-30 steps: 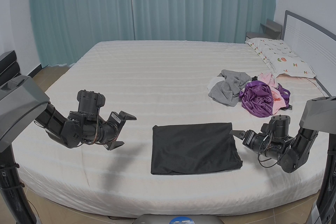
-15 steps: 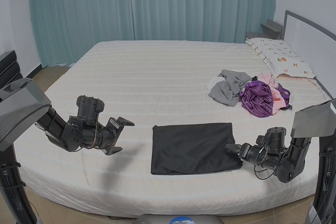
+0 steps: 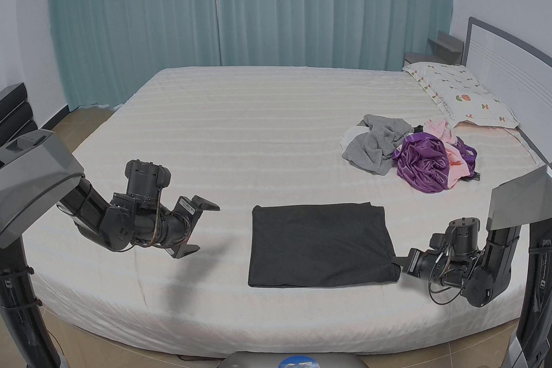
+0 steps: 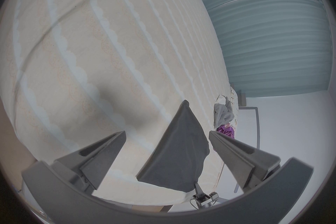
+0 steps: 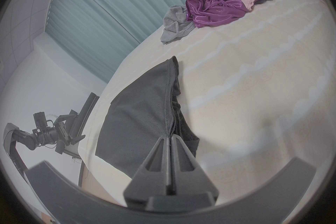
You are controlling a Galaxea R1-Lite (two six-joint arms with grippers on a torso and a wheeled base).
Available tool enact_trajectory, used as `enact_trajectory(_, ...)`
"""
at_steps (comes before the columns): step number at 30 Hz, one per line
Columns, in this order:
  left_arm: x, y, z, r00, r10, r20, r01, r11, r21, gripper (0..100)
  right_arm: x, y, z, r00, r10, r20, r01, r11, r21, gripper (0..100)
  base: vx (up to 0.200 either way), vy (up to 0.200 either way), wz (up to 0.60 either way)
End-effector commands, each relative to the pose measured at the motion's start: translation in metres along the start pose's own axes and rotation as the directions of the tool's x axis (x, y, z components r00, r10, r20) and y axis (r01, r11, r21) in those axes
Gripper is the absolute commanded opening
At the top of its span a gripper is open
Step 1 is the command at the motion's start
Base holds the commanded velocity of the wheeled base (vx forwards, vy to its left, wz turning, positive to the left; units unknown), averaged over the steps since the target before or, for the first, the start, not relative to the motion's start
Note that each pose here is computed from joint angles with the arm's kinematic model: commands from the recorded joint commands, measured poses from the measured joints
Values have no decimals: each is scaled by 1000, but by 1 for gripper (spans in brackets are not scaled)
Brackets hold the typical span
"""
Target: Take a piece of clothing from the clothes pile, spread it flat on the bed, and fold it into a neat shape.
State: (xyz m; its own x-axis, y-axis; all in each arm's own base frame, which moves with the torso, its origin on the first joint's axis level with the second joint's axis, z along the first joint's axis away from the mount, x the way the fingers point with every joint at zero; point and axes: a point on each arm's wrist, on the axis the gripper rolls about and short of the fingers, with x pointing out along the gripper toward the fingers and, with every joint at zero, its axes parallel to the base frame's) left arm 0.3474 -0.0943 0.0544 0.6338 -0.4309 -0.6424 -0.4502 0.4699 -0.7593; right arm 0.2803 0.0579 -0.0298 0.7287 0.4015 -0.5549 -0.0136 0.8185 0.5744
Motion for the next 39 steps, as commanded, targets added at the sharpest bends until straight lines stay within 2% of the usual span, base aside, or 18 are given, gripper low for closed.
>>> enact_trajectory(1, 0, 1, 0, 1000, 4, -2, -4, 1000, -1, 100, -3, -1, -1, 1000, -4, -3, 4, 1000, -2, 0, 0, 0, 0)
enact_trajectory(7, 1, 2, -1, 1000, 7, -3, -7, 1000, -2, 100, 1, -2, -1, 1000, 7, 14, -7, 1000, -8, 0, 0, 0, 0)
enact_trajectory(8, 1, 2, 0, 1000, 6, -3, -6, 1000, -2, 100, 2, -3, -2, 1000, 6, 11, -6, 1000, -7, 100, 0, 0, 0)
enact_trajectory(11, 1, 2, 0, 1000, 7, -3, -7, 1000, -2, 100, 3, -3, -1, 1000, 7, 13, -7, 1000, -5, 100, 0, 0, 0)
enact_trajectory(18, 2, 3, -1, 1000, 10, -4, -10, 1000, -3, 100, 10, 5, 22, 993, 54, 102, -56, 998, 10, 100, 0, 0, 0)
enact_trajectory(20, 2, 3, -1, 1000, 11, -6, -11, 1000, -3, 100, 29, 7, 35, 987, 78, 138, -87, 994, 67, 100, 0, 0, 0)
enact_trajectory(25, 2, 6, -2, 1000, 20, -11, -20, 1000, -5, 100, 69, 3, 51, 990, 55, 127, -72, 988, 138, 100, 0, 0, 0)
enact_trajectory(32, 2, 7, -3, 1000, 24, -14, -24, 1000, 0, 100, 101, -5, 72, 990, 39, 138, -70, 973, 221, 100, 0, 0, 0)
enact_trajectory(39, 3, 8, -4, 1000, 27, -16, -27, 1000, 5, 100, 107, -6, 79, 985, 50, 164, -87, 971, 224, 100, 0, 0, 0)
